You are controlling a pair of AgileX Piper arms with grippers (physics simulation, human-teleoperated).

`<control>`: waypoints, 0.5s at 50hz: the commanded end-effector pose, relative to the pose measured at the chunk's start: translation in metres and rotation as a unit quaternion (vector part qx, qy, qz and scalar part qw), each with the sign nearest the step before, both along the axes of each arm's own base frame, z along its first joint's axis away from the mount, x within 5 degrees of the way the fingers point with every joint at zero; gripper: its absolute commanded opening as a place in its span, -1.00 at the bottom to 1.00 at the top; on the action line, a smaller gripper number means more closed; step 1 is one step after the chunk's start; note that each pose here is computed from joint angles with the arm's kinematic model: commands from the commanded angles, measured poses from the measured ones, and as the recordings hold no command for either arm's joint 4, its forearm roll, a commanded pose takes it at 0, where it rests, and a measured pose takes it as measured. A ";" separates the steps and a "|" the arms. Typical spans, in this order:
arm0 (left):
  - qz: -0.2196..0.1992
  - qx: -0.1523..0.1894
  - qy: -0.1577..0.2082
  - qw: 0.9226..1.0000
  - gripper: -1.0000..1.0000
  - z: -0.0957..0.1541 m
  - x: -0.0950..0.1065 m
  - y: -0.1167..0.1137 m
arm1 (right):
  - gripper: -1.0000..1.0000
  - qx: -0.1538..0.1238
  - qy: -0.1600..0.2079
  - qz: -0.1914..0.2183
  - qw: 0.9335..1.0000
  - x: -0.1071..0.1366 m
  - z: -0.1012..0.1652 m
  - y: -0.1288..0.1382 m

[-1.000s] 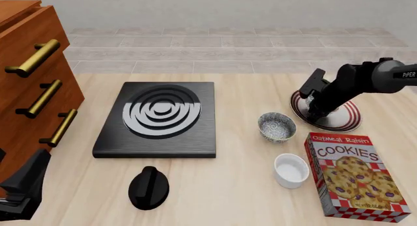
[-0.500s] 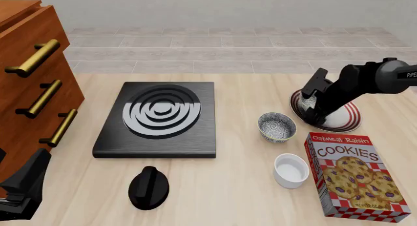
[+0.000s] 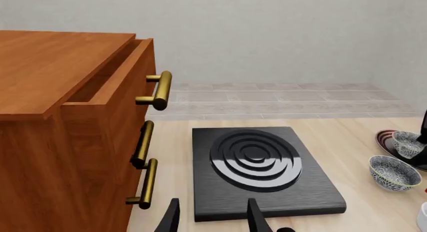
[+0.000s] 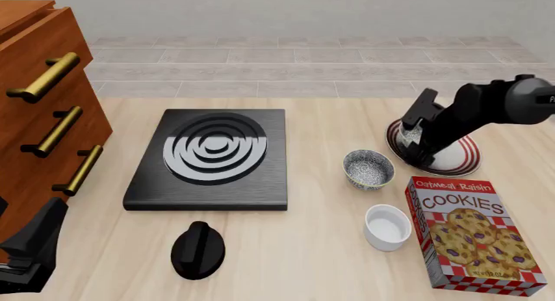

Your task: Pick the akita bowl from table center and place it on the plate.

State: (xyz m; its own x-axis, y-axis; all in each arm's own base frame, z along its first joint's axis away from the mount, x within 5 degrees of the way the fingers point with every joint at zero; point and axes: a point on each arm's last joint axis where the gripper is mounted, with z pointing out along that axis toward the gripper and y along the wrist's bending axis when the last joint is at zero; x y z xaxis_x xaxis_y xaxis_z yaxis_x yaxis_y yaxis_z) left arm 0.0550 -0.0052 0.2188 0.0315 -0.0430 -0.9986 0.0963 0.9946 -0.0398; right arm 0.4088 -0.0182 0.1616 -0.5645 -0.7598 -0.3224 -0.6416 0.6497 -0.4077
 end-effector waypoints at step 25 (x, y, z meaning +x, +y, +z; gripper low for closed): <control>0.002 0.001 0.001 1.000 1.00 0.000 0.000 0.000 | 1.00 -0.003 -0.055 0.001 0.998 -0.063 0.055 0.003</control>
